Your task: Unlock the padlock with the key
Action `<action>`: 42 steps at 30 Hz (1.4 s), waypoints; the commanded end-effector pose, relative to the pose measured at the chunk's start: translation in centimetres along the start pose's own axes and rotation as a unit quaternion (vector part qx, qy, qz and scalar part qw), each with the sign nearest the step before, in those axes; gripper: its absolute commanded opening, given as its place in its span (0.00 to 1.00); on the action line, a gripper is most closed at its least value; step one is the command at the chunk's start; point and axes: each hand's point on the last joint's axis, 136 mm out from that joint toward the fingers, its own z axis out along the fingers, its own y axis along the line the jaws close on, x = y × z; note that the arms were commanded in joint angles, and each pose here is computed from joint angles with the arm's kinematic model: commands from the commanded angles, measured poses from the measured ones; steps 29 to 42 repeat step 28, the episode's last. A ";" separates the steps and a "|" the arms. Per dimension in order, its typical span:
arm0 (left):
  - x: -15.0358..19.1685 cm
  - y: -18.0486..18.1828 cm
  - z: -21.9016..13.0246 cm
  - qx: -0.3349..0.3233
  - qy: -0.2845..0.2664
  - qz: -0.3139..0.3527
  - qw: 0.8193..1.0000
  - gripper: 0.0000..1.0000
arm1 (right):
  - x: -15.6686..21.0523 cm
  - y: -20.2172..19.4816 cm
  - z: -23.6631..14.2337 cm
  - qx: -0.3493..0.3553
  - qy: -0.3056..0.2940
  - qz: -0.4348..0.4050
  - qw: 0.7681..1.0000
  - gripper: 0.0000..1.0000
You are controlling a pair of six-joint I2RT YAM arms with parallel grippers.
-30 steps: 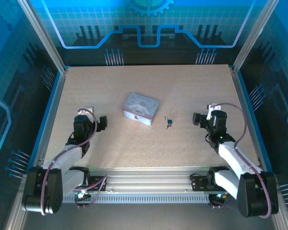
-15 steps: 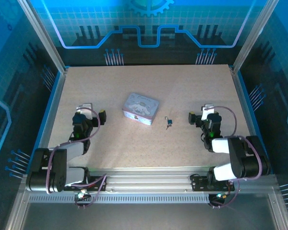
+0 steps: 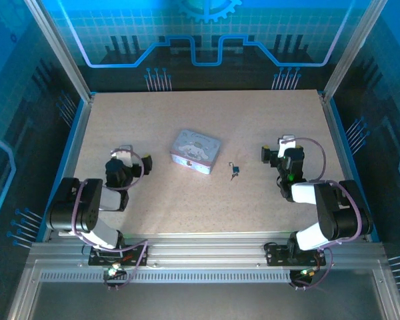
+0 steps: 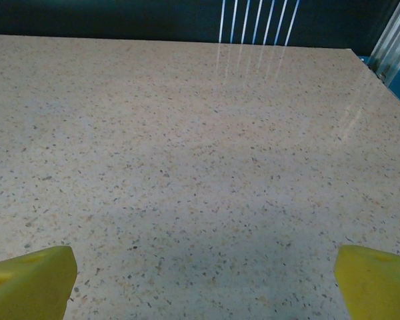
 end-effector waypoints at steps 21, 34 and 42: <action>-2.8 -1.1 1.9 0.007 -0.006 0.016 1.000 0.99 | 0.0 0.3 0.2 0.004 0.002 -0.012 1.000 1.00; -2.8 -1.1 1.9 0.008 -0.006 0.017 1.000 0.99 | 0.0 0.4 0.2 0.000 0.004 -0.013 1.000 1.00; -2.8 -1.1 1.9 0.008 -0.006 0.017 1.000 0.99 | 0.0 0.4 0.2 0.000 0.004 -0.013 1.000 1.00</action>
